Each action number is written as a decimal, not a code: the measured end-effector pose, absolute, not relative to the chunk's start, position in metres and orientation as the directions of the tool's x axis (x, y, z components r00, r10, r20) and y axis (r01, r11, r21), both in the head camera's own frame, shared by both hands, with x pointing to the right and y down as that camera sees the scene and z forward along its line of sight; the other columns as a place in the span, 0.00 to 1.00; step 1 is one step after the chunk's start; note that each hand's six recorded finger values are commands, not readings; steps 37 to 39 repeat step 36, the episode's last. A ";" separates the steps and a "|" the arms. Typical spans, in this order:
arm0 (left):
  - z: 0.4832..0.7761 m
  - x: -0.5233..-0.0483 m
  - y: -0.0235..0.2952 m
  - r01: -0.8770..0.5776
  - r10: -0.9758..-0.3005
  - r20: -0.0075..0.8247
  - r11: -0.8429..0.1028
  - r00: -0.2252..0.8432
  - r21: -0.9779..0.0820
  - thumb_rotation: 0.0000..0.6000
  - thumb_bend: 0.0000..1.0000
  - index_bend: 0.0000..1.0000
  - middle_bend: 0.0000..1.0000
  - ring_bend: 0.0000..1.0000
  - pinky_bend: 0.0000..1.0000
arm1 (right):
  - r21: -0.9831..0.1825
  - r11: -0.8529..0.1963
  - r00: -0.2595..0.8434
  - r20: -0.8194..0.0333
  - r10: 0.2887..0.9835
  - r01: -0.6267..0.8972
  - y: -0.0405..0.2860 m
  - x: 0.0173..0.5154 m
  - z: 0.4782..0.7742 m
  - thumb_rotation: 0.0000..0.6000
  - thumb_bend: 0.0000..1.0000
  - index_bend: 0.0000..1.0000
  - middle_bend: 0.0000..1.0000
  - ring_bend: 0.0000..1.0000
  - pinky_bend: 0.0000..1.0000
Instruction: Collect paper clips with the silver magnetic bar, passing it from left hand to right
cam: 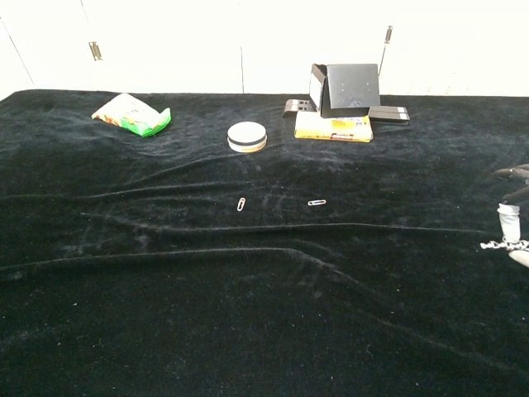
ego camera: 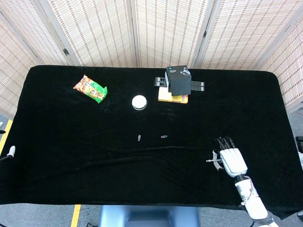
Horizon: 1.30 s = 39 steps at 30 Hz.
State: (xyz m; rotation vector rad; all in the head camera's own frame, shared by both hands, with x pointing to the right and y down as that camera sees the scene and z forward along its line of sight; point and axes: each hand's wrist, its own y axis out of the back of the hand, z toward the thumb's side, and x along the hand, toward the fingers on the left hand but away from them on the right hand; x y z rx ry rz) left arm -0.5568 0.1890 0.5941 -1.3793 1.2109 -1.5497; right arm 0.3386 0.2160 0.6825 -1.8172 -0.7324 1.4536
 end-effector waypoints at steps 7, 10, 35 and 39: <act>0.592 -0.559 0.189 -0.075 -0.939 0.300 -0.292 -0.168 -0.954 1.00 0.41 0.08 0.32 0.25 0.16 | -0.792 -0.609 0.212 -0.602 0.770 -0.037 0.210 0.337 0.685 1.00 0.37 0.00 0.00 0.00 0.00; 0.591 -0.560 0.189 -0.074 -0.939 0.299 -0.290 -0.171 -0.954 1.00 0.41 0.07 0.32 0.25 0.16 | -0.793 -0.609 0.219 -0.600 0.769 -0.033 0.208 0.335 0.682 1.00 0.36 0.00 0.00 0.00 0.00; 0.584 -0.497 0.216 0.054 -0.927 0.366 -0.371 -0.085 -0.927 1.00 0.41 0.09 0.30 0.22 0.15 | -0.948 -0.307 -0.042 -0.304 0.952 -0.086 0.216 0.433 0.554 1.00 0.35 0.00 0.00 0.00 0.00; 0.582 -0.494 0.219 0.058 -0.928 0.365 -0.370 -0.076 -0.927 1.00 0.41 0.09 0.30 0.22 0.15 | -0.949 -0.303 -0.035 -0.301 0.953 -0.082 0.216 0.434 0.552 1.00 0.35 0.00 0.00 0.00 0.00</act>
